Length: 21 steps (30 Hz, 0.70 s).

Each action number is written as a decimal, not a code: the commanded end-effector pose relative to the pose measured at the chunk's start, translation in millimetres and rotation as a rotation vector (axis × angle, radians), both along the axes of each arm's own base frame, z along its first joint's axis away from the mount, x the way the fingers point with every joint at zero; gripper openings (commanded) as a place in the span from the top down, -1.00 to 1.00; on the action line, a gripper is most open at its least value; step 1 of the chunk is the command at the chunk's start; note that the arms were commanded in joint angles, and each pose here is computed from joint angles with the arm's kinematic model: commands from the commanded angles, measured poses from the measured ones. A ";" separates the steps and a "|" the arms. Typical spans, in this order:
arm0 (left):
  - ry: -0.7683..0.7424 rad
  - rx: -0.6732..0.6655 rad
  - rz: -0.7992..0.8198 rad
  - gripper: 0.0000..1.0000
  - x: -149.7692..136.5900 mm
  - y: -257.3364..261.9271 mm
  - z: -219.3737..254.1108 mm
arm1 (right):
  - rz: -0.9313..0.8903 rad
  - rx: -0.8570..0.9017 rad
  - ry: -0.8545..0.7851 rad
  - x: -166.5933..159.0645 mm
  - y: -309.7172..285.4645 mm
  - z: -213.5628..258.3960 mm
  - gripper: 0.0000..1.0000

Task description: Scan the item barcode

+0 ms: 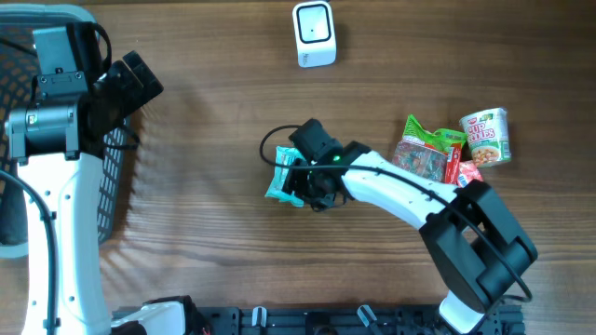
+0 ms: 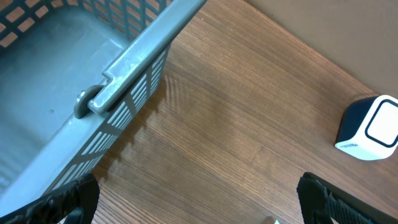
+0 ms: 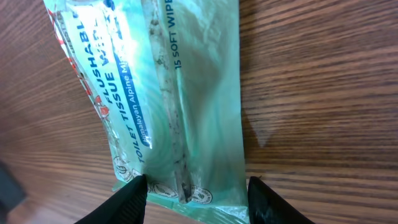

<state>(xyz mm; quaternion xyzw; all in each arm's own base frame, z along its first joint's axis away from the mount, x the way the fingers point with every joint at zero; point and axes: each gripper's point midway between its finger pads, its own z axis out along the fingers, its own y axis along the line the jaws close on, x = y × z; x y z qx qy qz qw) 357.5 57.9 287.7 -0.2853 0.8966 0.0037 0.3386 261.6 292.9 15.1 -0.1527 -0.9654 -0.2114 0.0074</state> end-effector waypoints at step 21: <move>-0.017 0.006 -0.001 -1.00 -0.5 2.1 6.3 | 0.359 -0.623 -0.745 78.1 -108.0 96.2 0.91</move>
